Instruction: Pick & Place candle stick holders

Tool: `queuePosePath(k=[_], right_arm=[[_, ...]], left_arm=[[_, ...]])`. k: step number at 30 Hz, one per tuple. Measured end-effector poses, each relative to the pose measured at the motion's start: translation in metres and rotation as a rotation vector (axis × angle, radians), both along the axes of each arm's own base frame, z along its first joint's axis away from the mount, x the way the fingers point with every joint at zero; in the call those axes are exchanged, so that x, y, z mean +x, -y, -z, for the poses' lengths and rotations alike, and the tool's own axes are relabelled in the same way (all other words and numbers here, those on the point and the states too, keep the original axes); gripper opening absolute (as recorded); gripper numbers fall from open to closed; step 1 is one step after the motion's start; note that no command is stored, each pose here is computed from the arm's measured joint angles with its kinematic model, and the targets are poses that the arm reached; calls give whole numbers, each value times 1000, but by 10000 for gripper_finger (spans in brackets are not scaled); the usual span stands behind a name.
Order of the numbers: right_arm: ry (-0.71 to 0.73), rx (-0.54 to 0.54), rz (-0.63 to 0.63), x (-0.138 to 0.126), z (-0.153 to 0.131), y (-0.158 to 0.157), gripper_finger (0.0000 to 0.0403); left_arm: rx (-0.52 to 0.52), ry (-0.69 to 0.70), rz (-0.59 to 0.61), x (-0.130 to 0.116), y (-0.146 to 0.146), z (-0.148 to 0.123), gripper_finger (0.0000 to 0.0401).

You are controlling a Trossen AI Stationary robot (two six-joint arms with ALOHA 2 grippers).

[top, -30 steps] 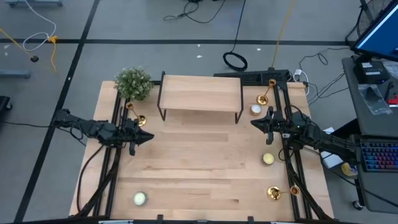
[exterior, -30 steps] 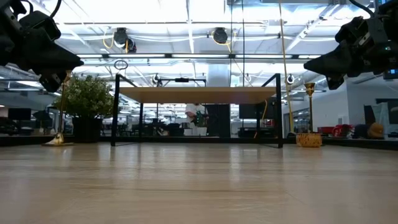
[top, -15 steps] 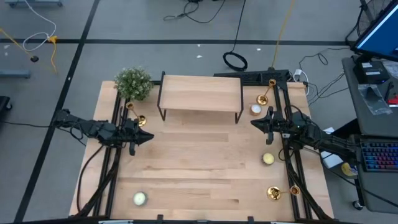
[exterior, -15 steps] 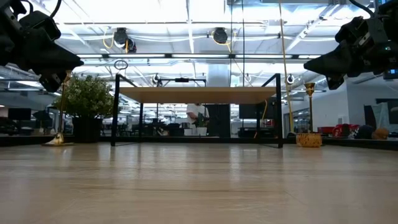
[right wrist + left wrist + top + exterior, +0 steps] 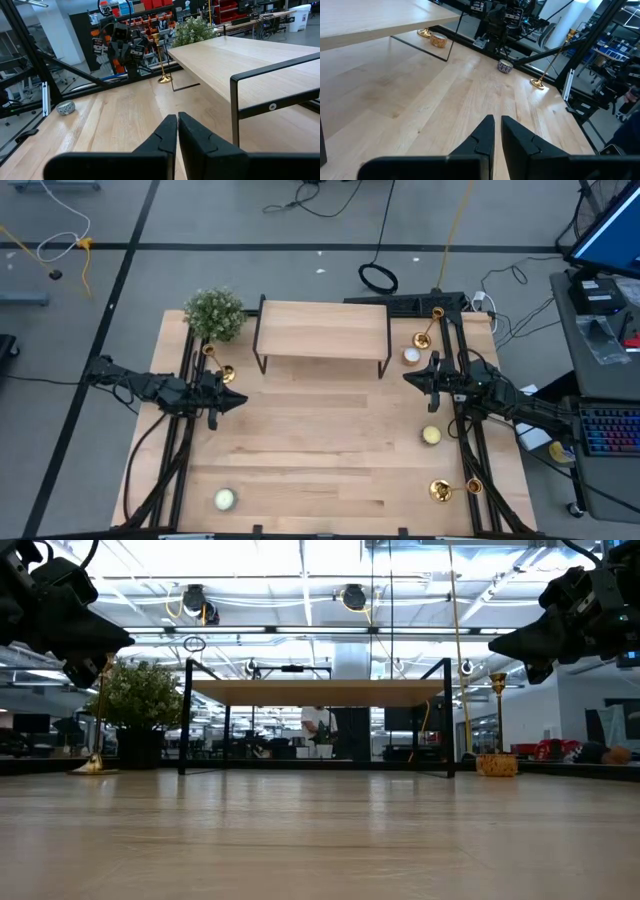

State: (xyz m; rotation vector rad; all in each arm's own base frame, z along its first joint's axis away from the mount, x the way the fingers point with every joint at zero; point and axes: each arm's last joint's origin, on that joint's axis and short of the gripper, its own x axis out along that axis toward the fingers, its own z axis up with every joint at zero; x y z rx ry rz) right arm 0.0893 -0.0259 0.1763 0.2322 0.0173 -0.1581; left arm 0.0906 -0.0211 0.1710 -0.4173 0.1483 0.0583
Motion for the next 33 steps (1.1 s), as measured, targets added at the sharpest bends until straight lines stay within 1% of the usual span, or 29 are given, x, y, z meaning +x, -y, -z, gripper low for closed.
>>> queuePosePath(k=[16, 19, 22, 25, 27, 30, 33], right_arm=[[0, 0, 0, 0, 0, 0, 9], [0, 0, 0, 0, 0, 0, 8], [0, 0, 0, 0, 0, 0, 8], [0, 0, 0, 0, 0, 0, 9], [0, 0, 0, 0, 0, 0, 8], [0, 0, 1, 0, 0, 0, 9], [-1, -6, 2, 0, 0, 0, 8]], left_arm=[[1, 1, -8, 0, 0, 0, 33], [6, 3, -38, 0, -1, 0, 33], [5, 22, -100, 0, -3, -2, 33], [-29, 106, -170, 1, -5, -10, 33], [-92, 189, -196, 1, -5, -18, 33], [-199, 341, -202, -1, -6, -33, 33], [-282, 516, -195, -6, -8, -50, 33]])
